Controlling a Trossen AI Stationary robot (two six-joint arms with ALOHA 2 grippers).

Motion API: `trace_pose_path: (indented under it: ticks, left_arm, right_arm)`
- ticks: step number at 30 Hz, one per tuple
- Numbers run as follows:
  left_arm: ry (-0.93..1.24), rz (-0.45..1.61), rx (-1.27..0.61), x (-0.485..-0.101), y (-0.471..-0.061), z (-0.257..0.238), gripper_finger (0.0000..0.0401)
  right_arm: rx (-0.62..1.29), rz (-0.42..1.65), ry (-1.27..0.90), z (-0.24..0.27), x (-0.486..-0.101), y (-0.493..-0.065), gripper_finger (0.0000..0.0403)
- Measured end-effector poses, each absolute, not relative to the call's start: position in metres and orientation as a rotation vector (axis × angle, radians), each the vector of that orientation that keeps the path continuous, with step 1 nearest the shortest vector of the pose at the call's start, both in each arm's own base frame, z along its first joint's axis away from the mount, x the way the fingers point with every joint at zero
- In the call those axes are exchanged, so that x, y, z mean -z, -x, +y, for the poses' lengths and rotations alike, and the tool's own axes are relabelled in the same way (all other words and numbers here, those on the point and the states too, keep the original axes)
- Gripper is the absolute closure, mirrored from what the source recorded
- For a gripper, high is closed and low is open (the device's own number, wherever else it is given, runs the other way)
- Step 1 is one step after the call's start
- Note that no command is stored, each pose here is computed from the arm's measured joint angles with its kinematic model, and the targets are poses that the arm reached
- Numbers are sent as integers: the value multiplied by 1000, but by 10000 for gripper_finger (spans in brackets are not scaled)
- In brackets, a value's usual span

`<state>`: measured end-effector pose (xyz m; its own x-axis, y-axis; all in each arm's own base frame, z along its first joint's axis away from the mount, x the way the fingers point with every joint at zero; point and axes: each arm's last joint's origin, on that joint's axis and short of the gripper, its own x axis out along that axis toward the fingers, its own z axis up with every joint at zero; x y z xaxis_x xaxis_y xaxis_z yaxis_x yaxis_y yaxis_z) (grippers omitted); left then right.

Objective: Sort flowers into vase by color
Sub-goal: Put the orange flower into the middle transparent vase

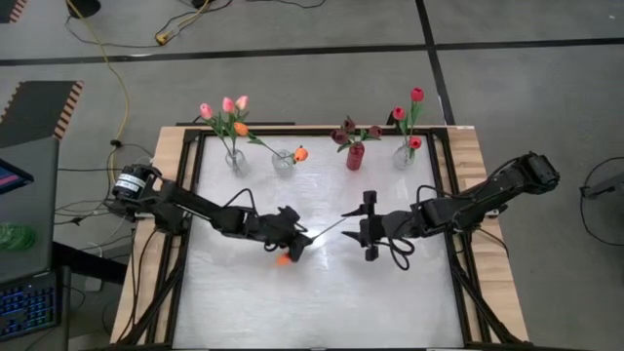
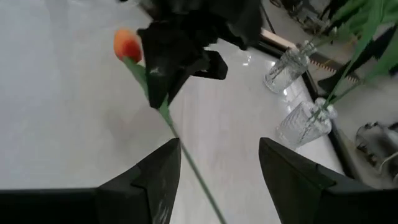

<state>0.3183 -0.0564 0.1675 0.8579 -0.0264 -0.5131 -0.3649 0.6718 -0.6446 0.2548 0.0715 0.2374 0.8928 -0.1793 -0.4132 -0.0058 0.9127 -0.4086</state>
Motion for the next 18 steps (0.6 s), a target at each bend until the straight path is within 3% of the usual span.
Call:
trace_pose_path:
  ticks: [10,18]
  left_arm:
    - [1168,372,-297,-194,-338,-34,392]
    - [1251,273,-283,-206,-345,-24,392]
  right_arm:
    - [-4,424,745,80,-241,-254,159]
    - [21,381,825,73,-247,-259,159]
